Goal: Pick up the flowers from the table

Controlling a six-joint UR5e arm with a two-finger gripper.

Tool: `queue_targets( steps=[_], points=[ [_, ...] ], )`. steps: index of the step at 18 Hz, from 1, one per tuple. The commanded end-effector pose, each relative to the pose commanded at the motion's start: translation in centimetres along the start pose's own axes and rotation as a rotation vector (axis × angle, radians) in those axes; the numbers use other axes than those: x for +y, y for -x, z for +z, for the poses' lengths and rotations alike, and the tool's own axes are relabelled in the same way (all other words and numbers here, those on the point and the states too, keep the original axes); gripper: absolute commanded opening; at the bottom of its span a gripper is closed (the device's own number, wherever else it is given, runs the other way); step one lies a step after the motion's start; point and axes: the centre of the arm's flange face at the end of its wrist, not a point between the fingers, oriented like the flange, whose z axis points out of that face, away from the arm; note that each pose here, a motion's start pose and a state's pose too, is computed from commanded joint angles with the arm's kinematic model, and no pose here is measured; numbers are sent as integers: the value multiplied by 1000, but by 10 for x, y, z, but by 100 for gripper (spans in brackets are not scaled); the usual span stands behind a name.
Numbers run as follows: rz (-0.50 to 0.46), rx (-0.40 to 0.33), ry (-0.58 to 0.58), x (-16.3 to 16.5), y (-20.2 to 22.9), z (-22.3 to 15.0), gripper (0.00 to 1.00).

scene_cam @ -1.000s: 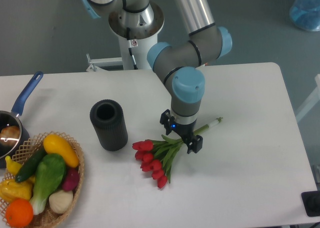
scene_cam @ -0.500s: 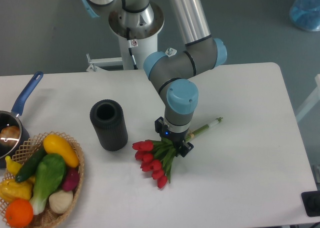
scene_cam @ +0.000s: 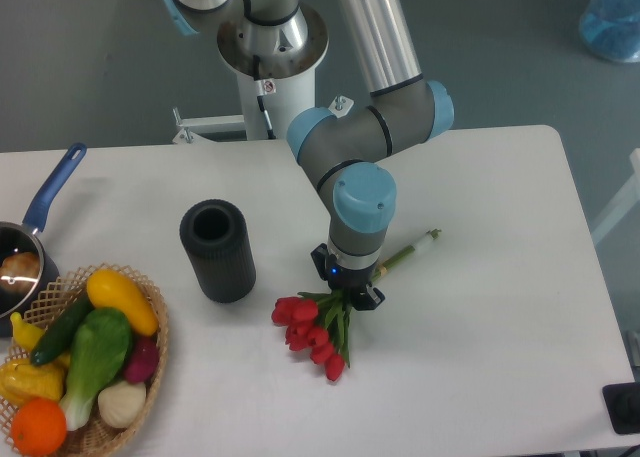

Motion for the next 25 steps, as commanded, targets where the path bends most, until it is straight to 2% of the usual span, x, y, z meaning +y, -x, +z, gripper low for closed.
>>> queue_targets(
  steps=[5, 7, 10, 12, 14, 17, 20, 25],
  points=[
    [-18, -81, -21, 6, 3, -50, 25],
    [-33, -126, -25, 10, 12, -83, 25],
    [-69, -86, -10, 24, 29, -107, 25],
    [-69, -119, -18, 22, 41, -152, 27],
    [-61, -154, -30, 19, 49, -173, 25],
    [-44, -179, -37, 17, 55, -192, 25],
    [17, -152, -28, 14, 57, -204, 25],
    [29, -151, -28, 7, 49, -213, 25]
  ],
)
